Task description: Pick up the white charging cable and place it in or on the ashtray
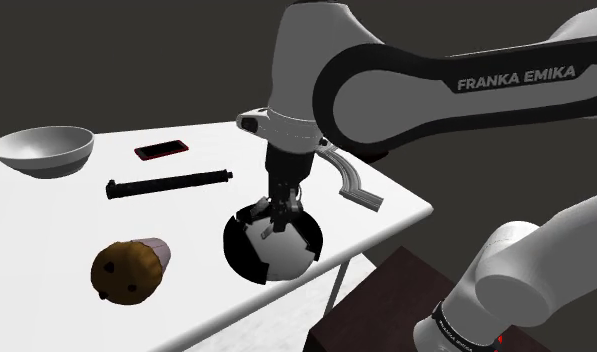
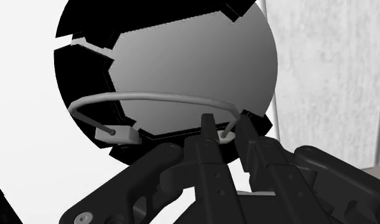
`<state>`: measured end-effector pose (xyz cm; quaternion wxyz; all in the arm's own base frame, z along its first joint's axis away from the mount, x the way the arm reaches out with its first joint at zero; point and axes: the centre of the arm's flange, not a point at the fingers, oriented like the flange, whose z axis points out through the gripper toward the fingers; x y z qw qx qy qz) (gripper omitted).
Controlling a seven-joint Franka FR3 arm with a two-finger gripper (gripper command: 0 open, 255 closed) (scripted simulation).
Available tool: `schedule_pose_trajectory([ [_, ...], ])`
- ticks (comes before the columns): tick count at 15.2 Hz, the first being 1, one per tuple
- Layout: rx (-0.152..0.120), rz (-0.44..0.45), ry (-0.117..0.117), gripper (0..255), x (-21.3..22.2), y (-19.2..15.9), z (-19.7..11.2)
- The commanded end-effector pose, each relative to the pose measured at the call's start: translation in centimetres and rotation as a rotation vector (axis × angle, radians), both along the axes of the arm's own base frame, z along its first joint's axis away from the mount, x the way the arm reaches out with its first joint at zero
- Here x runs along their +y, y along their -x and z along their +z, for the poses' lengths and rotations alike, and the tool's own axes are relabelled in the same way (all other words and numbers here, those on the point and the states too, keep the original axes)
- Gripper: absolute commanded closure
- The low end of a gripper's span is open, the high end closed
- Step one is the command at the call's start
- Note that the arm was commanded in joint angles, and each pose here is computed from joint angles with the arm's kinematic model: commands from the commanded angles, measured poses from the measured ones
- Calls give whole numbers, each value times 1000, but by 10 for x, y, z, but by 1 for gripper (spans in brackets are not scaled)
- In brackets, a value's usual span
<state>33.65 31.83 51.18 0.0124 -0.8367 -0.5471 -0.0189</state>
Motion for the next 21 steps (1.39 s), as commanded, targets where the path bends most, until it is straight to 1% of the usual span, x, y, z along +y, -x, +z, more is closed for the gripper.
schedule_pose_trajectory([
  [1, 0, 0, 0, 255, 0, 1, -11],
  [10, 0, 0, 0, 255, 0, 1, -58],
  [18, 0, 0, 0, 255, 0, 1, -58],
  [19, 0, 0, 0, 0, 0, 1, -58],
  [21, 0, 0, 0, 0, 0, 1, -58],
])
